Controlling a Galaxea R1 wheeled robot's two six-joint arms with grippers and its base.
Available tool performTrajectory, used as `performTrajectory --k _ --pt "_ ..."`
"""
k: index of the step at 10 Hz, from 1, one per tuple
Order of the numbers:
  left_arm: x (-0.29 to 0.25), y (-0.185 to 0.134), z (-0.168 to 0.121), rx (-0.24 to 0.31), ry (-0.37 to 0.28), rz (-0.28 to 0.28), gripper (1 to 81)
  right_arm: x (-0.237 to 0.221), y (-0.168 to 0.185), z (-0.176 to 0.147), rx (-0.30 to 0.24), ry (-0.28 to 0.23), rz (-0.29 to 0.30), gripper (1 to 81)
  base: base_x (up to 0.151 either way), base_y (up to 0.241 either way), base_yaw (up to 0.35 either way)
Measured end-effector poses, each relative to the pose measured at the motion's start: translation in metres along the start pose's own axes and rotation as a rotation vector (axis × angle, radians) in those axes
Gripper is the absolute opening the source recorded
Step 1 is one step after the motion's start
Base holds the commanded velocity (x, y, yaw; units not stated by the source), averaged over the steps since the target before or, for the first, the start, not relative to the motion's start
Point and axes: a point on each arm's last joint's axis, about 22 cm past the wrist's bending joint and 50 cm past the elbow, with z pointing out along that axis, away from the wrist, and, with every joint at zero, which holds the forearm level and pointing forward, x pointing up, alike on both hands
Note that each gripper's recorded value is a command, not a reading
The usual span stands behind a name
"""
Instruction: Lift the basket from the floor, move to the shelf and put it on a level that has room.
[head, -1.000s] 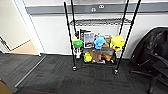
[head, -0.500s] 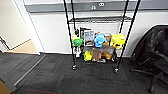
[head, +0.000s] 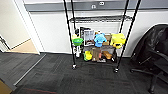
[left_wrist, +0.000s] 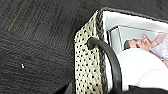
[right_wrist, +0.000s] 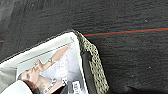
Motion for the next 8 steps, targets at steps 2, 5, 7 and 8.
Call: performTrajectory --k 2,5,7,8 --pt "-0.003 0.005 0.004 -0.007 0.000 -0.003 81.1 -0.003 0.001 0.009 -0.017 -0.005 0.007 81.1 0.000 0.000 0.000" --pt "-0.039 0.005 0.022 -0.001 -0.069 -0.033 81.1 -0.045 0.001 0.040 -0.015 -0.084 0.041 81.1 0.000 0.000 0.000" --pt "-0.051 0.001 0.028 0.008 -0.096 -0.044 81.1 -0.059 0.008 0.048 -0.020 -0.112 0.055 81.1 0.000 0.000 0.000" --pt "-0.047 0.000 0.029 0.008 -0.091 -0.044 81.1 -0.054 0.007 0.051 -0.018 -0.103 0.056 81.1 0.000 0.000 0.000"
